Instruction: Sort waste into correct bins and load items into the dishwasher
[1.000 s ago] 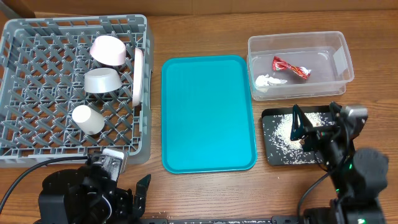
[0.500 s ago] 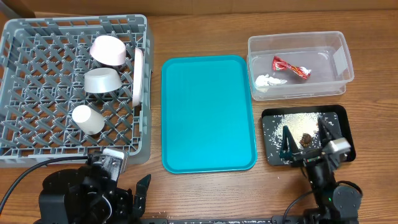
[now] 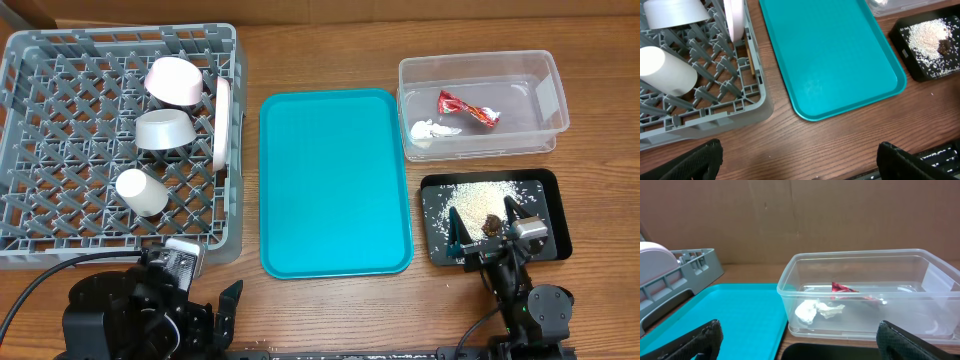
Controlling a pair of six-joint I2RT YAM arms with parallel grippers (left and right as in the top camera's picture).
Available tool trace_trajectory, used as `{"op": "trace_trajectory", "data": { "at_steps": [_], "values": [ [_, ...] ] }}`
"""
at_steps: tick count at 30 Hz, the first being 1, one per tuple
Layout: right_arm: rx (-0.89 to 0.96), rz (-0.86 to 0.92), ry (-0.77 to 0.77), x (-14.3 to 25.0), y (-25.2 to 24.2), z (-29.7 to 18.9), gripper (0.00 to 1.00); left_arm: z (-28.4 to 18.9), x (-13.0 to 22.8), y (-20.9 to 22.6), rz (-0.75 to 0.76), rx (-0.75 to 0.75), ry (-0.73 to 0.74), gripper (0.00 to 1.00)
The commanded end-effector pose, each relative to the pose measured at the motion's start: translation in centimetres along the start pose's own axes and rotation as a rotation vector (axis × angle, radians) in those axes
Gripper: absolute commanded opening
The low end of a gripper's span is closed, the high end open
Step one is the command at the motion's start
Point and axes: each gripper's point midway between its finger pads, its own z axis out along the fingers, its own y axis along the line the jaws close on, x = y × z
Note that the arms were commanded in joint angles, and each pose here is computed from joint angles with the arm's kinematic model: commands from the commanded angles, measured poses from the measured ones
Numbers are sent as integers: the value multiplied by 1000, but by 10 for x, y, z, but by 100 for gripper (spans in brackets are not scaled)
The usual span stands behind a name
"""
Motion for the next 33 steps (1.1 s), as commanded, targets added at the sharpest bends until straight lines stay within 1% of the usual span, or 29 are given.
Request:
{"op": "trace_trajectory", "data": {
  "at_steps": [1, 24, 26, 29, 33],
  "values": [
    [7, -12, -6, 1, -1, 0, 100, -2, -1, 1, -18, -6, -9, 100],
    [7, -12, -5, 1, -1, 0, 100, -2, 2, -1, -21, 0, -3, 100],
    [7, -12, -6, 1, -1, 0, 100, -3, -4, 2, 4, -18, -40, 100],
    [7, -12, -6, 1, -1, 0, 100, 0, -23, 6, 64, -41, -174, 100],
    [7, -12, -6, 1, -1, 0, 100, 20, -22, 14, 88, -69, -284, 100]
  ]
}}
